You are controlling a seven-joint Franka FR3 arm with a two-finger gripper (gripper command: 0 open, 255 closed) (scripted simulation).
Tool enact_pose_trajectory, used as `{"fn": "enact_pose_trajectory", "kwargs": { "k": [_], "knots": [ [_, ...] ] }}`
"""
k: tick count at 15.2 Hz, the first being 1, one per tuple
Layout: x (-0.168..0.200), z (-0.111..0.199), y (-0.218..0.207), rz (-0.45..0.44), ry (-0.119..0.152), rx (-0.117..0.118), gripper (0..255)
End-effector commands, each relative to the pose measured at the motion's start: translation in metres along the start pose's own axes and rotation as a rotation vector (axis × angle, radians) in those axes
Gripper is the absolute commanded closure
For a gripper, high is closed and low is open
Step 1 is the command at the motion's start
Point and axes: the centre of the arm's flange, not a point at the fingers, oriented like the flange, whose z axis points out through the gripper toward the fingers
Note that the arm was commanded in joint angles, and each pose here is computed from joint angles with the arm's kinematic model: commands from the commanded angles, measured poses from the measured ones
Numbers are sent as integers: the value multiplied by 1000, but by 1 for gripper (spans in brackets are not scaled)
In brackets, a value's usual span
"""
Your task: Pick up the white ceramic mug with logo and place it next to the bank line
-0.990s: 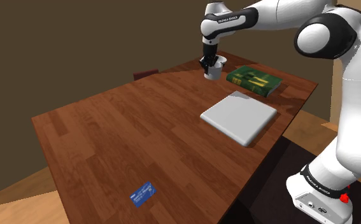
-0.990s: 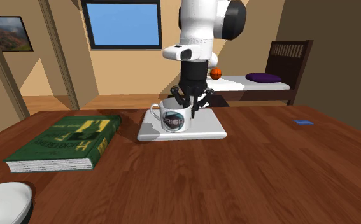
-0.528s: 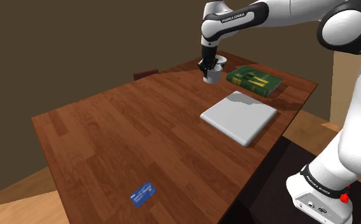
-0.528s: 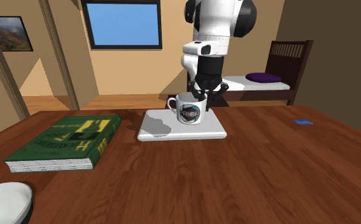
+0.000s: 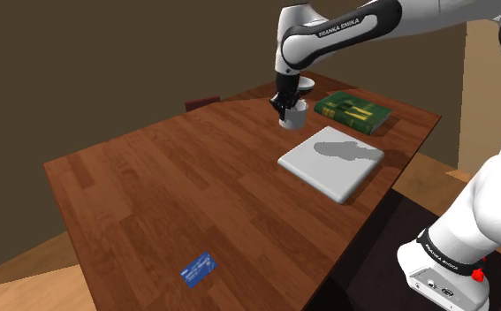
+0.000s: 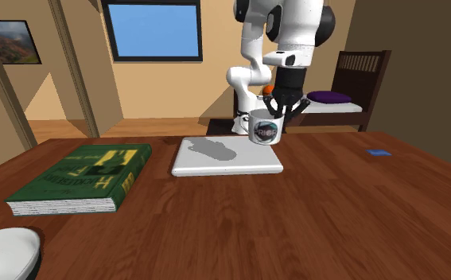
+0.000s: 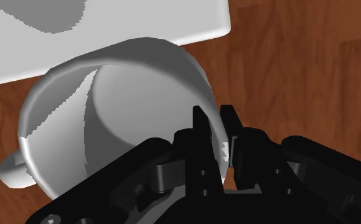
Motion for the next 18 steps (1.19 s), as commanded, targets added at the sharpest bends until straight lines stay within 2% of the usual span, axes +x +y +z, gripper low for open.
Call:
{"fn": "enact_pose_trajectory", "kwargs": {
  "k": [1,18],
  "knots": [
    [-21,-1,-19,1,0,0,255],
    [-178,-6,-179,1,0,0,255]
  ]
}}
